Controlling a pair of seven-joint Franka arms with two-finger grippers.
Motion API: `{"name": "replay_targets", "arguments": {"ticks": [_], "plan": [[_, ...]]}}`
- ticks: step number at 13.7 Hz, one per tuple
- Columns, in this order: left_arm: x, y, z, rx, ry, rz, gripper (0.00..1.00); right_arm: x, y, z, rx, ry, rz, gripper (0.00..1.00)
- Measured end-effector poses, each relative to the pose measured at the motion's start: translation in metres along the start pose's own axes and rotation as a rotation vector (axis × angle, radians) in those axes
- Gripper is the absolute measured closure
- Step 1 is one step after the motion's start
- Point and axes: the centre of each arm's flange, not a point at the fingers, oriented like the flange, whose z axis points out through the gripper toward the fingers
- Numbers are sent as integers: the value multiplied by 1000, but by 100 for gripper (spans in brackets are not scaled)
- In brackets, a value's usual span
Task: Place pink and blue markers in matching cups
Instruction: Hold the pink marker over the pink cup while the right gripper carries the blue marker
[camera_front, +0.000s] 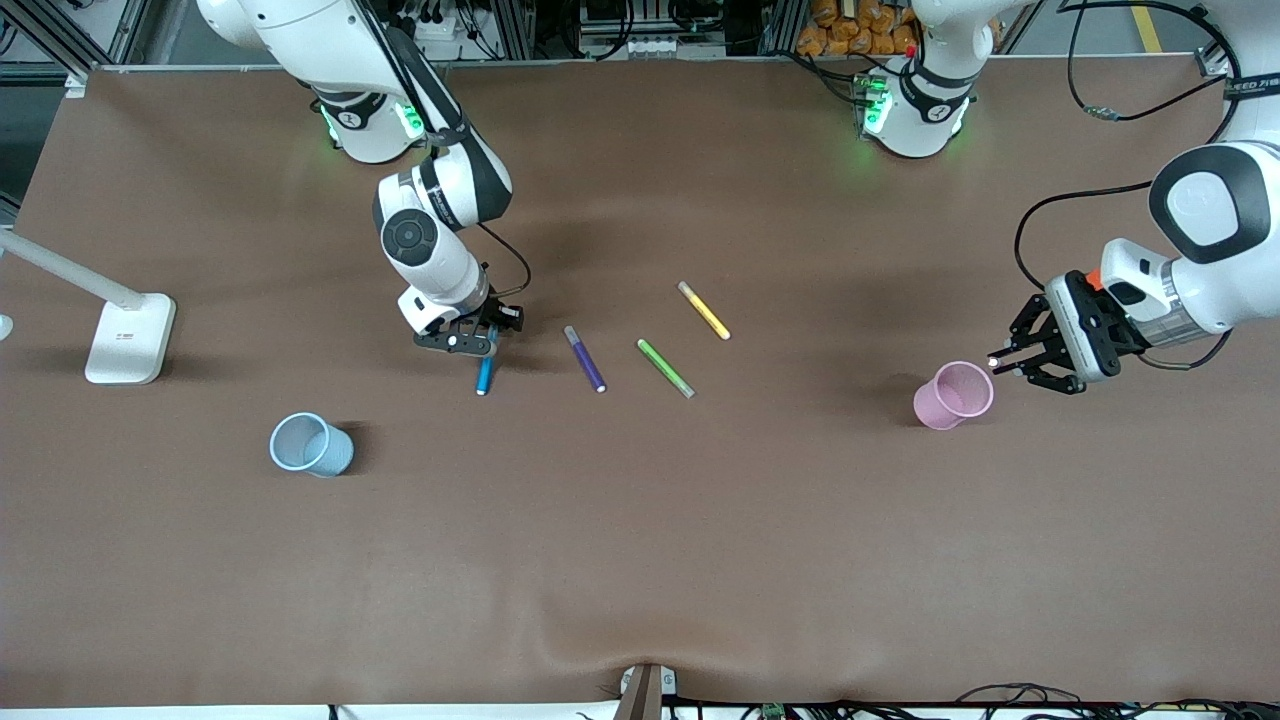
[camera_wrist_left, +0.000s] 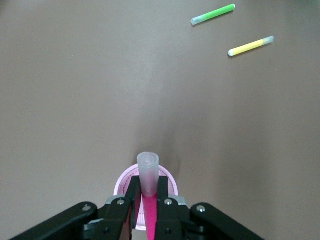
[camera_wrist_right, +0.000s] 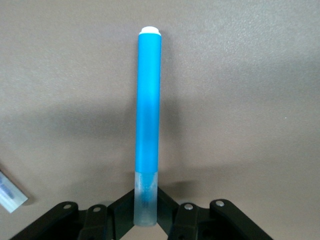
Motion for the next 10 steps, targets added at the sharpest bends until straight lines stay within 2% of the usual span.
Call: {"name": "replay_targets", "arguments": {"ticks": [10], "plan": [[-2,0,3,-4,19,-16,83,2,-2,-8,13,16,-1,91]]}}
